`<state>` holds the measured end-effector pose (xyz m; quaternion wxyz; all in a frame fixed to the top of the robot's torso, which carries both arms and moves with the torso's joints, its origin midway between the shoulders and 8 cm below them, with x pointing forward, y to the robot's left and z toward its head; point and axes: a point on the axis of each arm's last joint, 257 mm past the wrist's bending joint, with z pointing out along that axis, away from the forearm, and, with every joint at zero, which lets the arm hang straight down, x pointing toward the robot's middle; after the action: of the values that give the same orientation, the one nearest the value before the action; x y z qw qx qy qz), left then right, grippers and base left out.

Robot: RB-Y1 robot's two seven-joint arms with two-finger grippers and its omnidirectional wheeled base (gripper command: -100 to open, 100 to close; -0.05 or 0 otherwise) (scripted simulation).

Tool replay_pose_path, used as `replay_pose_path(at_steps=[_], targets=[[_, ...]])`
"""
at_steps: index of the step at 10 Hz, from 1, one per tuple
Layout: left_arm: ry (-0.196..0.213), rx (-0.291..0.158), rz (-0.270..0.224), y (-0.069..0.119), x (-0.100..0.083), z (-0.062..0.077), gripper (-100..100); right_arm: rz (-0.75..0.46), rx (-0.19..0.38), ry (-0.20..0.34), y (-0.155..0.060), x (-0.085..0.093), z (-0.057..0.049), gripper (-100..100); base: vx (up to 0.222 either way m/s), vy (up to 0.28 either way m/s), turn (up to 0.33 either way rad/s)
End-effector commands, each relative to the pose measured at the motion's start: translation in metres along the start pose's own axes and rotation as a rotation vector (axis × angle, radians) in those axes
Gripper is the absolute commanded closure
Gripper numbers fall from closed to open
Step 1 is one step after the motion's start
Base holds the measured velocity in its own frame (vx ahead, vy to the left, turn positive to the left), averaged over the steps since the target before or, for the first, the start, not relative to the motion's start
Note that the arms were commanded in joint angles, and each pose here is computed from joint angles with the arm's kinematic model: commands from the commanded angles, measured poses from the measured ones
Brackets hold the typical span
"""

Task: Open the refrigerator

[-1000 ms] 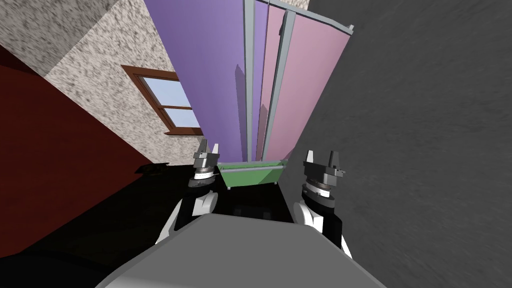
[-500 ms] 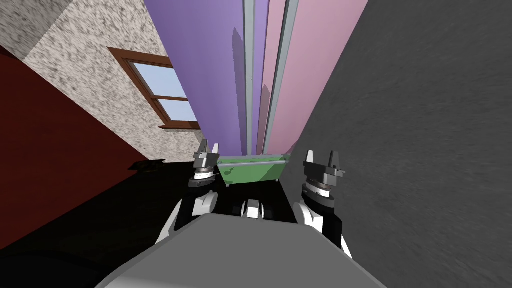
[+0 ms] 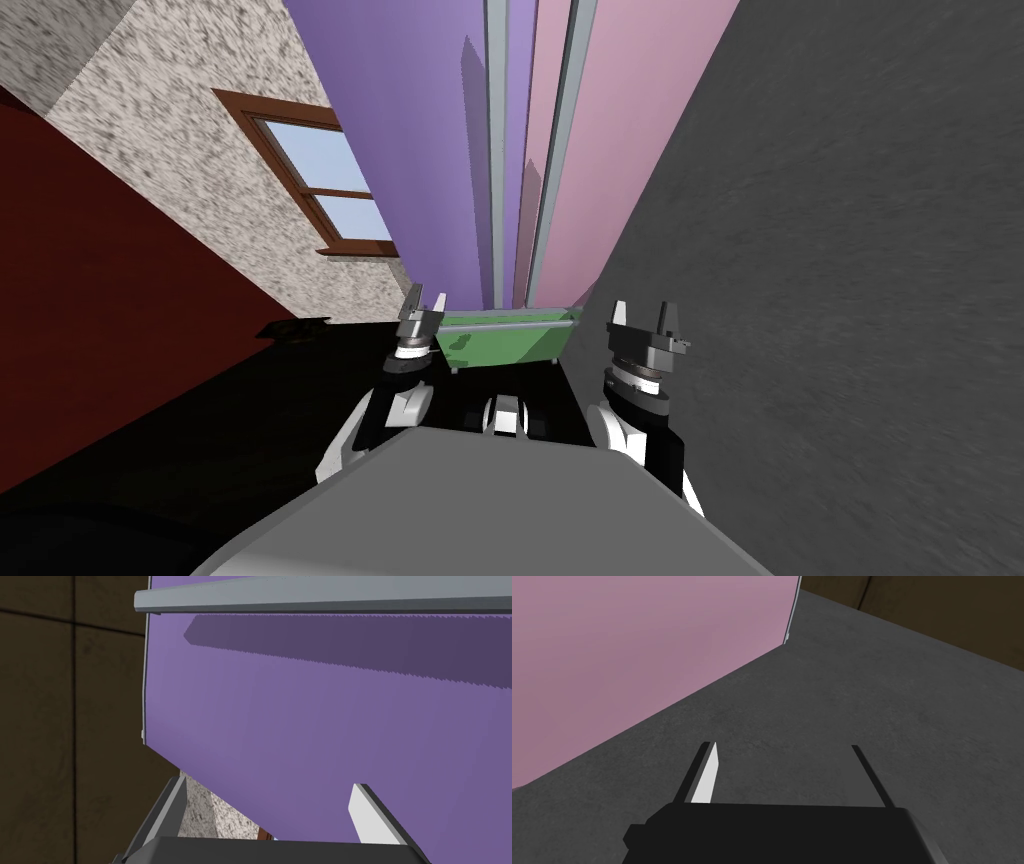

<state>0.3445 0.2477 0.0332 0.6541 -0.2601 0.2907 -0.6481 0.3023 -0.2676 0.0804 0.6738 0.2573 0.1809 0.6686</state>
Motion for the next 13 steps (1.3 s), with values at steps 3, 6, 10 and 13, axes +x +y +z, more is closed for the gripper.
replay_pose_path(at_steps=[3, 6, 10, 13], targets=[[0.024, -0.013, -0.039, 0.028, -0.010, -0.011, -100, 0.000, 0.000, 0.000, 0.000, 0.000, 0.000, 0, 0.033, -0.022, 0.018], [0.015, -0.015, -0.070, 0.045, -0.022, -0.018, -100, 0.000, 0.000, 0.000, 0.000, 0.000, 0.000, 0, 0.026, -0.016, 0.020], [-0.008, -0.012, -0.105, 0.062, -0.037, -0.027, -100, 0.000, 0.000, 0.000, 0.000, 0.000, 0.000, 0, 0.025, -0.019, 0.014], [-0.041, -0.006, -0.141, 0.078, -0.054, -0.037, -100, 0.000, 0.000, 0.000, 0.000, 0.000, 0.000, 0, 0.037, -0.028, 0.021]])
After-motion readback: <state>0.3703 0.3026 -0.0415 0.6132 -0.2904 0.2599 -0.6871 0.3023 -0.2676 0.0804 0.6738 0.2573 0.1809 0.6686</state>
